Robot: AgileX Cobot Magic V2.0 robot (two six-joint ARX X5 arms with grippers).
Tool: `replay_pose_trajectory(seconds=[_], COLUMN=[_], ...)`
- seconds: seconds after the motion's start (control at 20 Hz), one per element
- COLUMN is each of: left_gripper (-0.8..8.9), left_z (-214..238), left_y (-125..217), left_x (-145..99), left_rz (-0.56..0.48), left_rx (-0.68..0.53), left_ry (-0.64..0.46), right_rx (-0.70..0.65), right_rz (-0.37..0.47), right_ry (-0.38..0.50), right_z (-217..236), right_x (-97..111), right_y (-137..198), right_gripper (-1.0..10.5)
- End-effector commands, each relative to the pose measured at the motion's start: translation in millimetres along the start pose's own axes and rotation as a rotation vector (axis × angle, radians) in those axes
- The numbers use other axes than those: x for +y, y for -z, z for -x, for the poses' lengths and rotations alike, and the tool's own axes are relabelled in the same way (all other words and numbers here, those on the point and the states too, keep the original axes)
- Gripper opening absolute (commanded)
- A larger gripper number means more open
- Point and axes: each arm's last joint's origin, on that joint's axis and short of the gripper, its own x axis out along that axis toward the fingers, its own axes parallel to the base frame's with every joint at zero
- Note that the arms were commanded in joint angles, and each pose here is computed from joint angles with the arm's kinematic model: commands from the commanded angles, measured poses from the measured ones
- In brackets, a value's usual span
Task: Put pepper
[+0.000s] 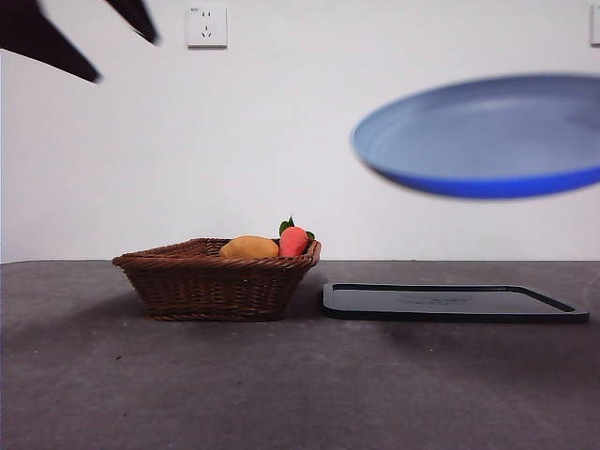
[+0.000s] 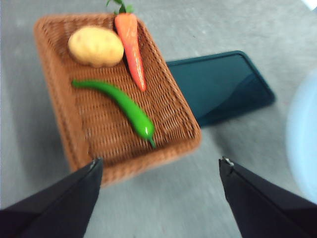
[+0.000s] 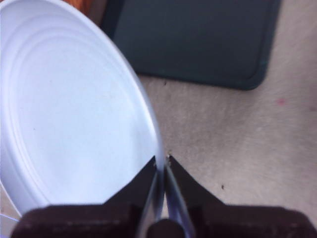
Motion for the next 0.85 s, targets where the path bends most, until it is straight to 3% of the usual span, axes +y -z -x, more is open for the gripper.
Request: replay_pose_trajectory(seconds=[0.05, 0.45, 0.85], left_gripper=[4.1, 3.97, 3.97], left_z=[-36, -147, -216], left_y=[-18, -46, -27], left_x=[-7, -15, -2], left_rz=[-0.011, -0.014, 0.036], left_rx=[0.049, 0.192, 0.282], left_ry=[-0.041, -0.149, -0.194], right_rx=[-0.057, -0.143, -0.161], right_rz=[-0.017, -0.013, -0.009], right_ry=[0.001, 0.026, 0.041], right_z=[16, 54, 67], right_x=[4, 14, 18], right_y=[4, 30, 44], right_gripper=[0.1, 0.1, 0.1])
